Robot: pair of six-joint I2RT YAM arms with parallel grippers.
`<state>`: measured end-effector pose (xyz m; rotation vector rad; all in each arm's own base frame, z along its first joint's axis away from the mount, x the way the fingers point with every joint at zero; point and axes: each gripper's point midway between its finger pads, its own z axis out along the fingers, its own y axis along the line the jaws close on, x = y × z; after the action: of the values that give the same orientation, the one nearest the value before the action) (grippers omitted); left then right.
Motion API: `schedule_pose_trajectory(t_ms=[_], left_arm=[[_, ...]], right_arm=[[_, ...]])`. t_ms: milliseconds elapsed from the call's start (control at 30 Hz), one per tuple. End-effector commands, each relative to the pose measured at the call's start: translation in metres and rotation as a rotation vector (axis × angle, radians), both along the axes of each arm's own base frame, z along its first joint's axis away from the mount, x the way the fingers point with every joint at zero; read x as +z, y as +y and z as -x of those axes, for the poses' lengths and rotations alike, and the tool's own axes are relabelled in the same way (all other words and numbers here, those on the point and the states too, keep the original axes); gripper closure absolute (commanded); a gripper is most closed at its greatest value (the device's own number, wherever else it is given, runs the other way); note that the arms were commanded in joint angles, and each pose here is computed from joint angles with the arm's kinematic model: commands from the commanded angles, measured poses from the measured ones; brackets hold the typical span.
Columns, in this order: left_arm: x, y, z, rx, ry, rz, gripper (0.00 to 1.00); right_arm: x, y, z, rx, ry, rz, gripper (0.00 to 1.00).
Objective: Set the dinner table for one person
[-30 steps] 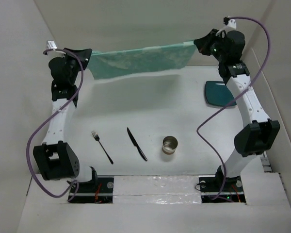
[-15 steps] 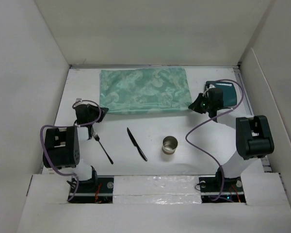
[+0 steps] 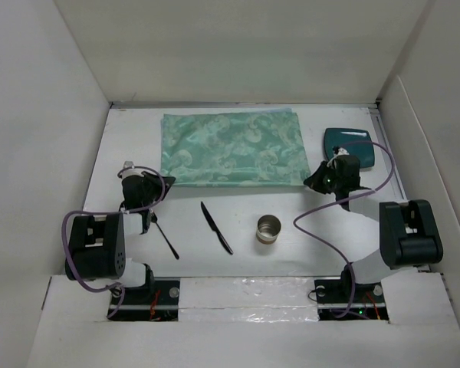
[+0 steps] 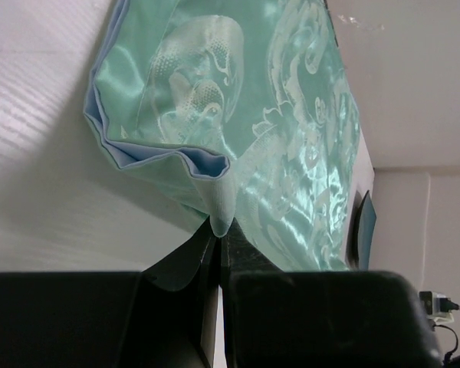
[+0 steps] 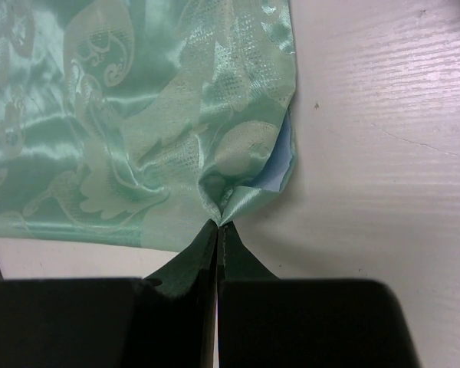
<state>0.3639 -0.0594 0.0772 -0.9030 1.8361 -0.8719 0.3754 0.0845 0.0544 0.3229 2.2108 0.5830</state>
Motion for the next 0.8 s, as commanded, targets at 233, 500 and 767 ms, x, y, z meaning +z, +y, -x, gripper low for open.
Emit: schedule_pose_trajectory(t_ms=[233,500,767], left_arm=[[-0.007,0.014,0.015,0.033,0.023,-0.100,0.77],[-0.014,0.011,0.023,0.010,0.048,-0.101,0.82],[0.004,0.026,0.035,0.111,0.028,-0.124,0.79]], right_arm=[[0.012,-0.020,0.009,-0.078,-0.053,0.037,0.93],[0.012,-0.022,0.015,-0.077,-0.043,0.053,0.79],[0.019,-0.005,0.022,-0.026,-0.044,0.057,0.74]])
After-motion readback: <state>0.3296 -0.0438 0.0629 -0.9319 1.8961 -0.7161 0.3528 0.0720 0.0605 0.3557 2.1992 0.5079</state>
